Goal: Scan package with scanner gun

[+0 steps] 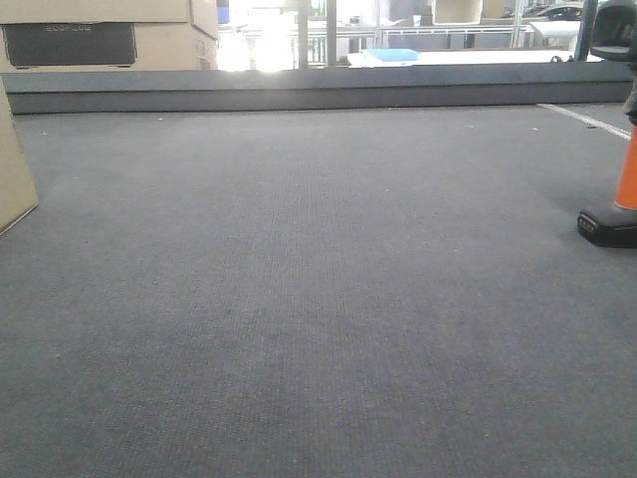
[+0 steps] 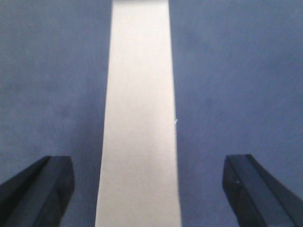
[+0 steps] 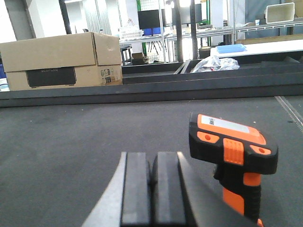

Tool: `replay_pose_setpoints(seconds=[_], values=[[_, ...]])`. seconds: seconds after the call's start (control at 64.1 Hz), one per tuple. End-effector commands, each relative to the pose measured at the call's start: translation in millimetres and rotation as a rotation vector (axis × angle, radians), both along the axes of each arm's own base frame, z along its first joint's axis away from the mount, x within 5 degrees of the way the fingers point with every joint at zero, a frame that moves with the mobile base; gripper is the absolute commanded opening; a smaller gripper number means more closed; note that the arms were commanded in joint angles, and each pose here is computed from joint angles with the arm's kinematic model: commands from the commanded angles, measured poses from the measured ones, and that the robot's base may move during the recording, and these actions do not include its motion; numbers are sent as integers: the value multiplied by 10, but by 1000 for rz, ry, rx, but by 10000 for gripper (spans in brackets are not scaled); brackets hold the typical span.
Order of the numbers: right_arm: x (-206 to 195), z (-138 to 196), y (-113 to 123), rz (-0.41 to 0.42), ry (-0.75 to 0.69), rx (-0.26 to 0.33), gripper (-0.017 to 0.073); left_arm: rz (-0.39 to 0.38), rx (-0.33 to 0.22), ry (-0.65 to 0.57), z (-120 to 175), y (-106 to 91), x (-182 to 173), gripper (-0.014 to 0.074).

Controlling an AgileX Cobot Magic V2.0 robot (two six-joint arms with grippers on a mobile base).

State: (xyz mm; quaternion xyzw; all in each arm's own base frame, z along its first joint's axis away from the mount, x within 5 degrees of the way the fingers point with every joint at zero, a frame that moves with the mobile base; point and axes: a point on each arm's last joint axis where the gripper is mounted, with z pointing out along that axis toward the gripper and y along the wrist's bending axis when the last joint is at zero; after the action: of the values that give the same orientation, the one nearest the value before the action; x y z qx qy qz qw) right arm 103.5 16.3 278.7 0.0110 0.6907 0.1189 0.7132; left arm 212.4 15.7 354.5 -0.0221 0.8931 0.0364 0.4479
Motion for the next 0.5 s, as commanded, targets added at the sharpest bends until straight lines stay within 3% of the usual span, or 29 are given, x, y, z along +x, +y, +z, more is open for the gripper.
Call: replay_pose_setpoints(seconds=[0.0, 0.125, 0.265, 0.343, 0.483], values=[[-7, 15, -11, -10, -21, -13, -169, 6, -42, -83, 166, -31, -206, 463], [-7, 15, -11, -10, -21, -13, -169, -3, -104, -169, 324, -85, -494, 249], [-7, 15, -11, -10, -21, -13, -169, -7, -106, -243, 300, -102, -746, -111], [-7, 23, 2, 4, 6, -22, -169, -7, -104, -275, 221, -107, -860, -111], [-16, 97, 35, 42, 60, -99, -169, -9, -102, -362, 47, -117, -1059, -111]])
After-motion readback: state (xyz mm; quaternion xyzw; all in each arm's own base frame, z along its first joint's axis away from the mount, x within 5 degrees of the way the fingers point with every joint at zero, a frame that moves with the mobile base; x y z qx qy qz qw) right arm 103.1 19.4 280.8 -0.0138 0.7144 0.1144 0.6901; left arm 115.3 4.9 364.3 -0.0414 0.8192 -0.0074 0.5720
